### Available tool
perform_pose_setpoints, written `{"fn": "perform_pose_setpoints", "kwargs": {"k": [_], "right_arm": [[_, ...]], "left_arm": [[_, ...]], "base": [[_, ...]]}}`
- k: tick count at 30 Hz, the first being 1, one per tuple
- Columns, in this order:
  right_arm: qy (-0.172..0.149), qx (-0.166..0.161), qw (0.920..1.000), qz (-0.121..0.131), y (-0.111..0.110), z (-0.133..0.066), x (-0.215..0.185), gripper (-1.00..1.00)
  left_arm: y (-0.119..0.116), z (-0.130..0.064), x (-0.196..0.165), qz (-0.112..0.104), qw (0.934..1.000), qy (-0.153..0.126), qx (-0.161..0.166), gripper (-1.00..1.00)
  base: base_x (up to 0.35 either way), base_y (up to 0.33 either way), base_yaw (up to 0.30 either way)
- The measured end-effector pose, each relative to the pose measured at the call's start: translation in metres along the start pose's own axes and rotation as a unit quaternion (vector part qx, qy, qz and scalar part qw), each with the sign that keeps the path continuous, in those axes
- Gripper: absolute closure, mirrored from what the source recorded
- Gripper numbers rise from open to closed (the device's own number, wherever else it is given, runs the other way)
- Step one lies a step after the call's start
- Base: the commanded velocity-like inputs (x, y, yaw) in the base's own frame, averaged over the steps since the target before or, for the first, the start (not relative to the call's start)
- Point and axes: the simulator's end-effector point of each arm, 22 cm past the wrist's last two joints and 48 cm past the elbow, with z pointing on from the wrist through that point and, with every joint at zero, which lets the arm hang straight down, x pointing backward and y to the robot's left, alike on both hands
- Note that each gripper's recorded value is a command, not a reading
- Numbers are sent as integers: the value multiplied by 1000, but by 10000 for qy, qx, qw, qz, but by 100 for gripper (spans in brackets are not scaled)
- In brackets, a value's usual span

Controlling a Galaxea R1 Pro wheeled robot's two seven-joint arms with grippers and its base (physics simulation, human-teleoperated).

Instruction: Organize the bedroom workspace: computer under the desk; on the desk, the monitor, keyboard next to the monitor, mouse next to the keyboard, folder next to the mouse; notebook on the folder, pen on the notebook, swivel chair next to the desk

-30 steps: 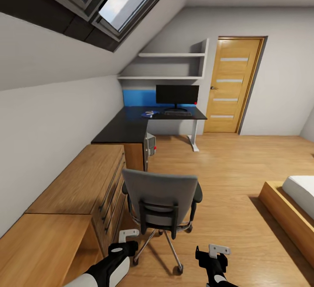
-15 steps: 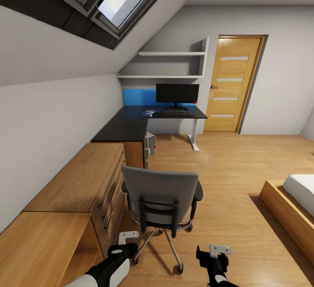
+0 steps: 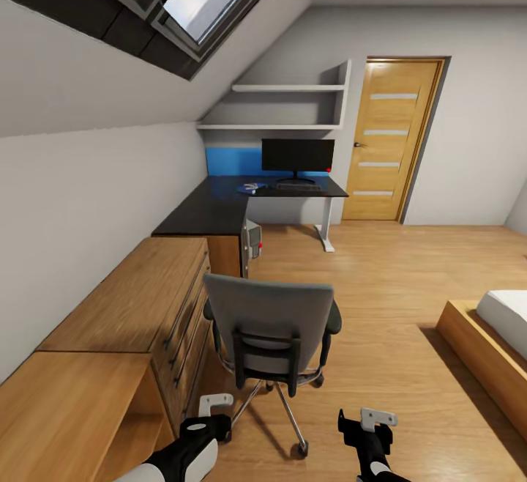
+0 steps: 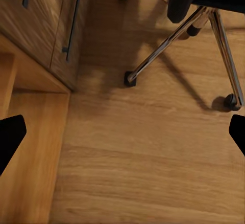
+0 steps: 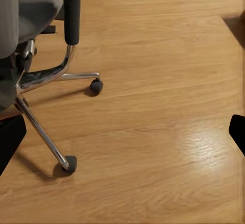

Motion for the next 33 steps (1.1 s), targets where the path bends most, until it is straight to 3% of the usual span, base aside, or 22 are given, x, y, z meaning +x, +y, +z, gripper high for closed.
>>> {"fn": "perform_pose_setpoints", "kwargs": {"k": [11,33], "right_arm": [[-16,10,10000,-17,-1,10,13,-100],[-21,15,10000,-20,1,30,43,-100]], "left_arm": [[-4,15,22,42,9998,126,134,-100],[-6,44,43,38,9998,103,139,-100]], "base": [[0,0,0],[0,0,0]]}}
